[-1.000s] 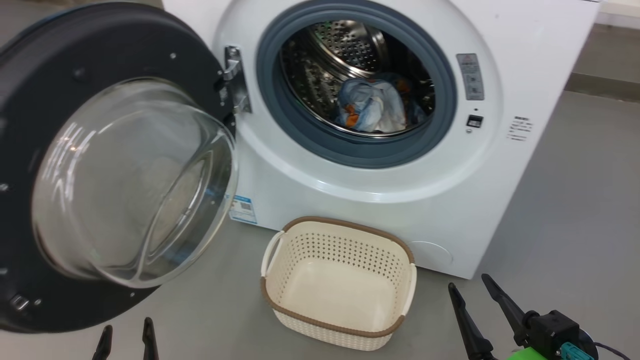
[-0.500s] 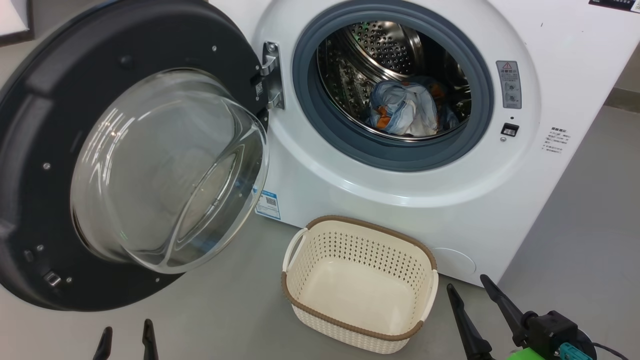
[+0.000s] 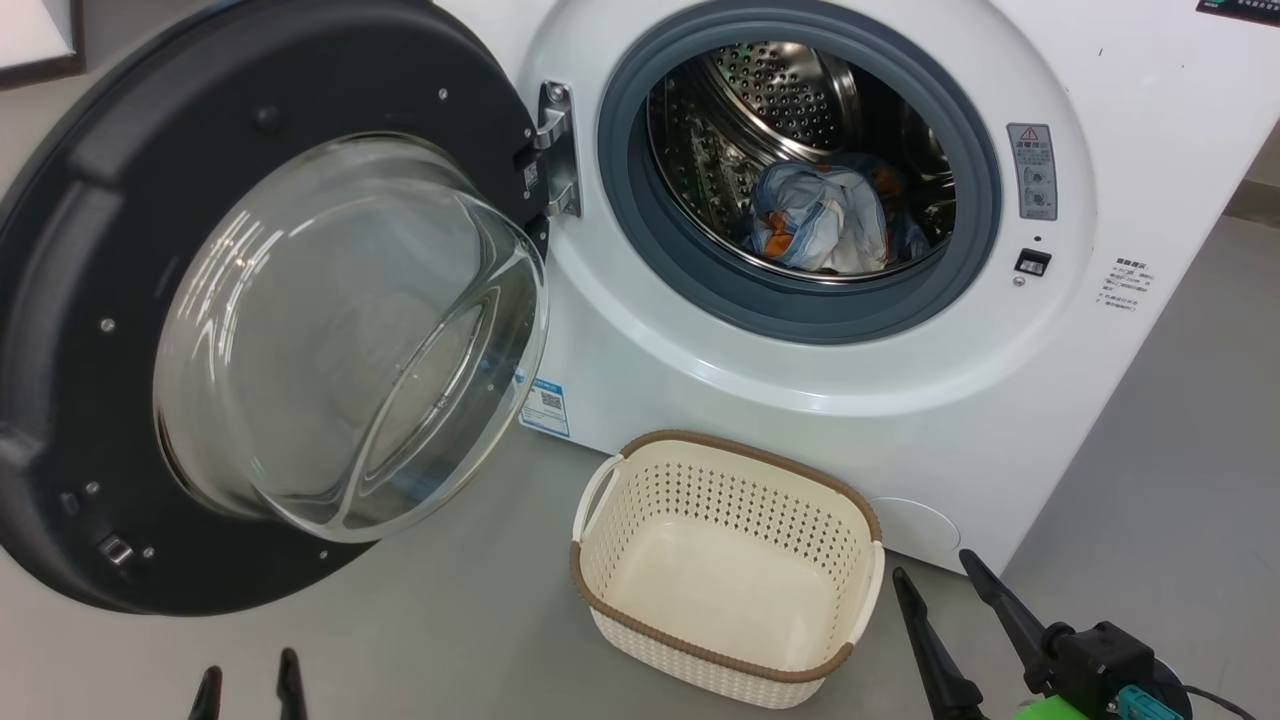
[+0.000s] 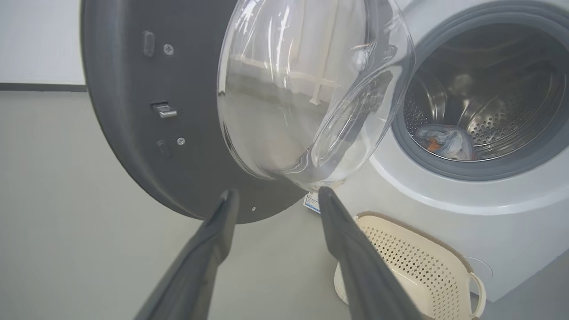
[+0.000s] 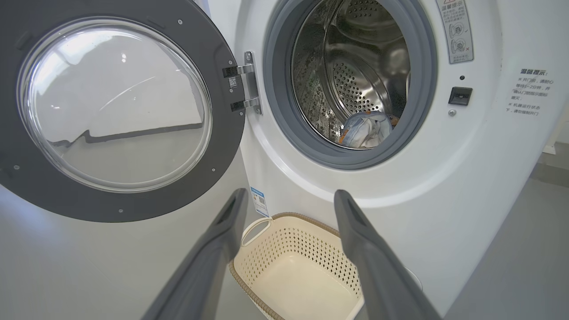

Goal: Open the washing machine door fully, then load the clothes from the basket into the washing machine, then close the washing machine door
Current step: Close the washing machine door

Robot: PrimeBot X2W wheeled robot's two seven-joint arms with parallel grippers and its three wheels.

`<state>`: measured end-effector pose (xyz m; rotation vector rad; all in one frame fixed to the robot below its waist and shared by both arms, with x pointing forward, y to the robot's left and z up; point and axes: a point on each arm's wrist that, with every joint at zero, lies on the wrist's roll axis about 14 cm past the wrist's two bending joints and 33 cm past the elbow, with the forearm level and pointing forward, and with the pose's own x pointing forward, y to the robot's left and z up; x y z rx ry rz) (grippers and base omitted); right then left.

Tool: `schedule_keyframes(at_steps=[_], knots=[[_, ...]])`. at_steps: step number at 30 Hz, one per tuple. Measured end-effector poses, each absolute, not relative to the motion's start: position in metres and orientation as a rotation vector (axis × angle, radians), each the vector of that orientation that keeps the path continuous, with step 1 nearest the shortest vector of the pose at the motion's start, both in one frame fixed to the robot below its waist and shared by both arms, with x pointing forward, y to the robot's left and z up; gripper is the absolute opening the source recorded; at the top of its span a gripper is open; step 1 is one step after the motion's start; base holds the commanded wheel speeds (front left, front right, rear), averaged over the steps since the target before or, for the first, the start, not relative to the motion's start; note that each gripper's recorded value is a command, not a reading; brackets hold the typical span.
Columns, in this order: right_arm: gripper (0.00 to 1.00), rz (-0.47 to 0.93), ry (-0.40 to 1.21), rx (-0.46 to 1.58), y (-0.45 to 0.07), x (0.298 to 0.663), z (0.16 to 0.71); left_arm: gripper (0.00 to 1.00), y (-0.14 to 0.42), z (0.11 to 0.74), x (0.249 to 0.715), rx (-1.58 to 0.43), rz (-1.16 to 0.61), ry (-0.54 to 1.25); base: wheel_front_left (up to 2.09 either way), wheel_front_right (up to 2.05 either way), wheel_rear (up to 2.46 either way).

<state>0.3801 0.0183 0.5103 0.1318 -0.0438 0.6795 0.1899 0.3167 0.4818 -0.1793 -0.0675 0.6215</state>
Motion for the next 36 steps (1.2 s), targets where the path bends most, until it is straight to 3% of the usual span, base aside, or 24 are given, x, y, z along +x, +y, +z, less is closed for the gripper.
schedule_keyframes(at_steps=[1,2,13,25,36], knots=[[1.00,0.680,-0.044,0.132,0.018,0.380,0.510,0.18,0.318,0.480,0.189,-0.200,0.628,-0.068,0.00,0.00,0.00],[1.00,0.680,-0.043,0.131,0.018,0.380,0.510,0.00,0.319,0.478,0.187,-0.238,0.641,-0.073,0.00,0.00,0.00],[1.00,0.673,-0.042,0.138,0.018,0.379,0.510,0.00,0.390,0.458,0.122,-0.362,0.933,-0.101,0.00,0.00,0.00],[1.00,0.631,-0.049,0.143,0.004,0.382,0.511,0.00,0.510,0.494,0.078,-0.566,1.193,-0.348,0.00,0.00,0.00],[1.00,0.568,-0.060,0.148,-0.017,0.388,0.513,0.00,0.565,0.520,0.107,-0.882,1.207,-0.468,0.00,0.00,0.00]])
